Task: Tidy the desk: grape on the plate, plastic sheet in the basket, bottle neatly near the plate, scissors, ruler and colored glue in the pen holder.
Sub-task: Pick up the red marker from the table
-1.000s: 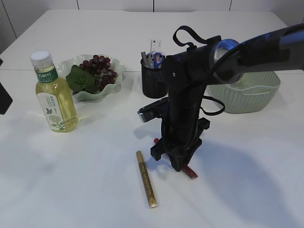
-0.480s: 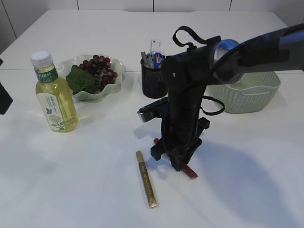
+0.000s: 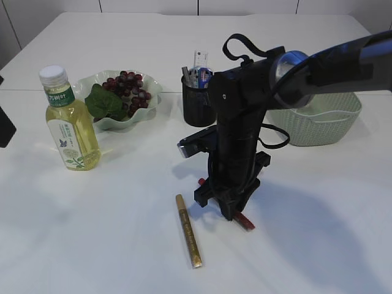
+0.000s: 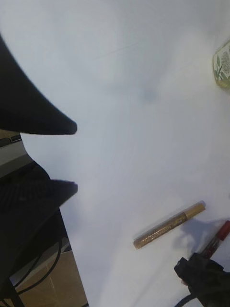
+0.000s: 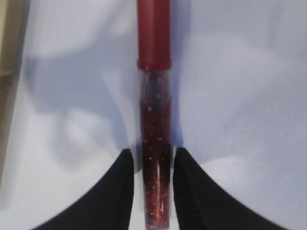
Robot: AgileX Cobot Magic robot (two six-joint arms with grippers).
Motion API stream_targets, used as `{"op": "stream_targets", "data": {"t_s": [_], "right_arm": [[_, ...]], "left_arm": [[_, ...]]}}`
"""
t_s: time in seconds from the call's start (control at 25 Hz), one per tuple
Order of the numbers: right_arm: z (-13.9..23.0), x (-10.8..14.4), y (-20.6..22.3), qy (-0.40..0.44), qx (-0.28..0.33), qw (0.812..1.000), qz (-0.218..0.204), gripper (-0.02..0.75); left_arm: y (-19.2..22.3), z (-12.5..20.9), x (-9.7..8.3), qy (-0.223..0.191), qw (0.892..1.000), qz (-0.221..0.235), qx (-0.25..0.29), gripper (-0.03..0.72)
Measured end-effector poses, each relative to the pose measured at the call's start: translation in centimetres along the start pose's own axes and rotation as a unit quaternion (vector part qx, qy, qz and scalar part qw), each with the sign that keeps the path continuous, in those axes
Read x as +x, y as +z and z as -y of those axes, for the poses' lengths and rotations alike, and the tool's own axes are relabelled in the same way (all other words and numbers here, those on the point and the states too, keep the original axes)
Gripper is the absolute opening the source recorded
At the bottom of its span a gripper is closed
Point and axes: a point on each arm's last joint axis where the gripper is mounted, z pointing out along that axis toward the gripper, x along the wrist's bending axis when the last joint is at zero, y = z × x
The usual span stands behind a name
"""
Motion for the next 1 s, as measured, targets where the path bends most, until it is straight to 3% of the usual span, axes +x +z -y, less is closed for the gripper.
{"op": "stream_targets", "data": {"t_s": [0.8,1.0], "right_arm": [[0.0,-0.01,0.0,0.0,0.0,1.0,0.001,0.239],[0.0,-0.01,0.0,0.0,0.0,1.0,0.001,0.179]], "left_arm": [[0.0,0.0,0.0,0.0,1.0,0.0,0.0,0.24],[0.0,0.0,0.0,0.0,1.0,0.0,0.0,0.24]]}}
